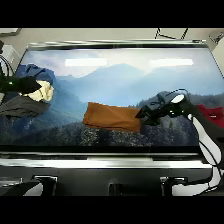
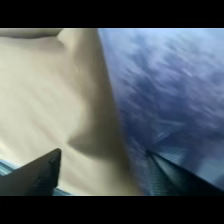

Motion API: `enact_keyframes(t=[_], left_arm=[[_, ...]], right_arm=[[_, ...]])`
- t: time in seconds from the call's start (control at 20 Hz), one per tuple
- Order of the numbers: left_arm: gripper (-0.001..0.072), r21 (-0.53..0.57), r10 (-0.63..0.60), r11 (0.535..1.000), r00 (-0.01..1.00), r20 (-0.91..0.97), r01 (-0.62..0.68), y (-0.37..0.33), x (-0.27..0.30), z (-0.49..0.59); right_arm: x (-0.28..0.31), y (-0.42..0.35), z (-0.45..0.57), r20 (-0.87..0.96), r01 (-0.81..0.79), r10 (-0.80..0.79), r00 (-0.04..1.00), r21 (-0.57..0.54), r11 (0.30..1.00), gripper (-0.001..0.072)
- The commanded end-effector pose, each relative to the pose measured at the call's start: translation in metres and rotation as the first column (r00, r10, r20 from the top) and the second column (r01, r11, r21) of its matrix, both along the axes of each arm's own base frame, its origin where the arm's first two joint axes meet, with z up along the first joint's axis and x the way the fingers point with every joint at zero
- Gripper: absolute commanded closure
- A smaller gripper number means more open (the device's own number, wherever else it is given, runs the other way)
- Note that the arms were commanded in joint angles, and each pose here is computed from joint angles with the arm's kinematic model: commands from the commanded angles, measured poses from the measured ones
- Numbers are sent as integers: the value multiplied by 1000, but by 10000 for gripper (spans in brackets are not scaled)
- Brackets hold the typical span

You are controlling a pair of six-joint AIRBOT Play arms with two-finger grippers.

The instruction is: Fold the clothes and pants, and hang the long-sleeved shirts on hangers.

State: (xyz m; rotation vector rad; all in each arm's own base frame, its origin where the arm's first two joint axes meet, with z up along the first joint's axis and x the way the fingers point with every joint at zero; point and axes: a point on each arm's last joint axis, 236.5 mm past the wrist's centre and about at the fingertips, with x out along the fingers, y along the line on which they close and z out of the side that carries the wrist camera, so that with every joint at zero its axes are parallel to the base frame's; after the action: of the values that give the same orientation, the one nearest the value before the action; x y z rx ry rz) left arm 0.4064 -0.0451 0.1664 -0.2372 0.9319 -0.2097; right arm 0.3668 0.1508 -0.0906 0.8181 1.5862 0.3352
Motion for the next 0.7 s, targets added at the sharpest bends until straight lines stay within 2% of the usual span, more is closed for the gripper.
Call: enact_keyframes(t=[0.0, 0.05, 0.1, 0.15, 0.35, 0.5, 0.65], left_arm=[[687, -4, 2, 1000, 1000, -11, -2, 0, -2, -2], [687, -8, 1, 1000, 1000, -11, -1, -1, -2, -2], [687, -8, 1, 1000, 1000, -10, -1, -1, -2, -2], [687, -10, 0, 1000, 1000, -10, 0, -1, -2, -2], [687, -10, 5, 1000, 1000, 3, -5, -1, 1, 0], [687, -11, 12, 1000, 1000, 22, -12, 0, 5, 3], [687, -11, 12, 1000, 1000, 23, -12, 0, 5, 3]], right_arm=[[5, 28, -9, 10, 23, -24, 1000, 86, 996, 264], [9, 34, 3, 50, 3, -10, 999, 144, 990, 414], [16, 35, 21, 90, -13, -5, 996, 196, 980, 625], [28, 29, 42, 123, -6, -23, 992, 235, 972, 671], [85, -57, 143, 336, 51, -130, 933, 235, 971, 673], [99, -159, 194, 402, 229, -252, 880, 104, 968, 673], [93, -247, 245, 467, 411, -388, 794, 58, 910, 673]])
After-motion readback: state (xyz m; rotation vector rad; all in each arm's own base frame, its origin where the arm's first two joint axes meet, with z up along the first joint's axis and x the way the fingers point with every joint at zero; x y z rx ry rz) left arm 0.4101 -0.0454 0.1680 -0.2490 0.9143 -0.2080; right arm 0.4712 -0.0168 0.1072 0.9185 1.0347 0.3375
